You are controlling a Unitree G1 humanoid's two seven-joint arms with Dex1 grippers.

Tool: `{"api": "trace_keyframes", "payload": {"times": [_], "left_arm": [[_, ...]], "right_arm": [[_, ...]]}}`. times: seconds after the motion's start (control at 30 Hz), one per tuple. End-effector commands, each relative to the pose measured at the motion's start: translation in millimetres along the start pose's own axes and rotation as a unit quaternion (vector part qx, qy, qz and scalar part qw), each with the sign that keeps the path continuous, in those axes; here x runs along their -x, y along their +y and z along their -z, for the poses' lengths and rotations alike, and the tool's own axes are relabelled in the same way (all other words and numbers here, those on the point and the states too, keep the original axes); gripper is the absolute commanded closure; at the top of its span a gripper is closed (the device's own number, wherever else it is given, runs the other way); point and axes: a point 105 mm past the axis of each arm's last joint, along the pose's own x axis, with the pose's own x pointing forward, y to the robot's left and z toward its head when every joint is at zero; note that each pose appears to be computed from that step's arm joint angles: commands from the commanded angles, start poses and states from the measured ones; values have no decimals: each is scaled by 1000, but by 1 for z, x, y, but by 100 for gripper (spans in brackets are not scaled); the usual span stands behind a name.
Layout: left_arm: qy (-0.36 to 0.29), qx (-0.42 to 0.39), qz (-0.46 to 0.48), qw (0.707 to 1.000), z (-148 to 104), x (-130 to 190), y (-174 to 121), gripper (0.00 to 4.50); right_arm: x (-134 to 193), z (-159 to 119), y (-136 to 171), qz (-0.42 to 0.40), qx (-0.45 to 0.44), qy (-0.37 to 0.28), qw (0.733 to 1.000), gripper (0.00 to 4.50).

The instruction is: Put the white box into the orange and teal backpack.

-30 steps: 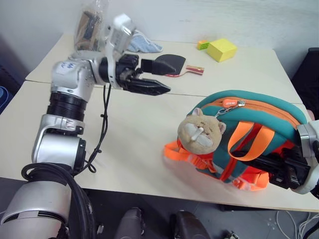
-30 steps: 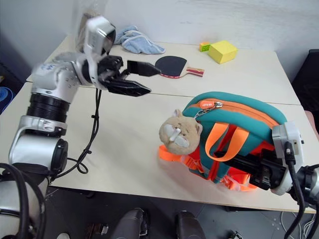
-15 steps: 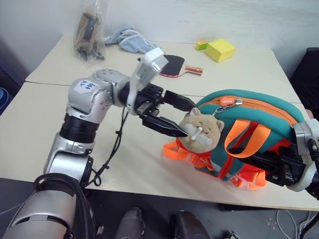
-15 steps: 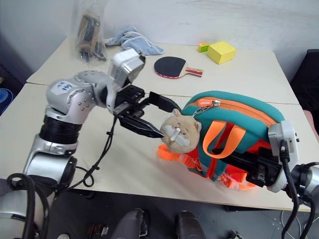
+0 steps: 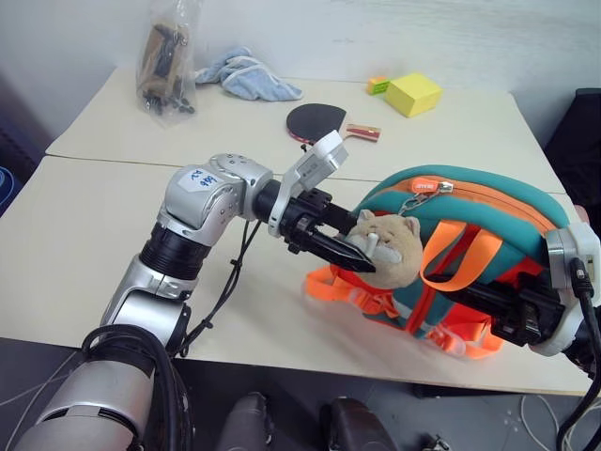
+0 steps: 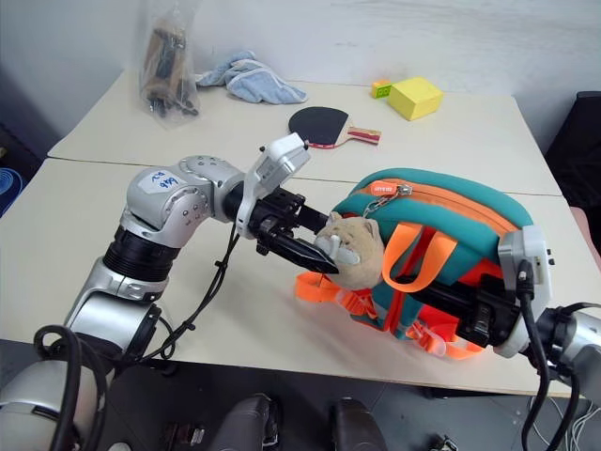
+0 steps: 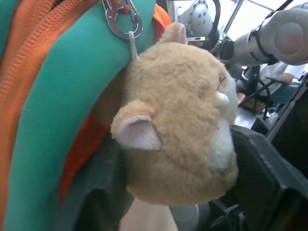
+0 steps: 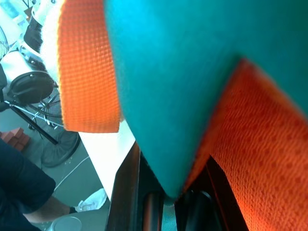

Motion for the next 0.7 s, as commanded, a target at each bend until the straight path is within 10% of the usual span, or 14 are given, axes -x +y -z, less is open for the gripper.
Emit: {"api": "trace_keyframes", "payload": {"times": [0.03, 0.17, 0.47, 0.7], "left_arm": [[-3, -21, -14, 1000, -9, 3, 4, 280], [-21, -59, -16, 998, -25, 26, 1, 351], [0, -107, -108, 988, -35, 101, 14, 351], [202, -82, -181, 959, 84, 107, 56, 351]], "right_arm": [[-1, 1, 6, -5, 6, -3, 1000, 450], [2, 2, 7, 2, 3, -9, 1000, 450], [15, 10, 3, 29, -14, -13, 999, 450], [25, 13, 22, -10, -12, -25, 1000, 450]]}}
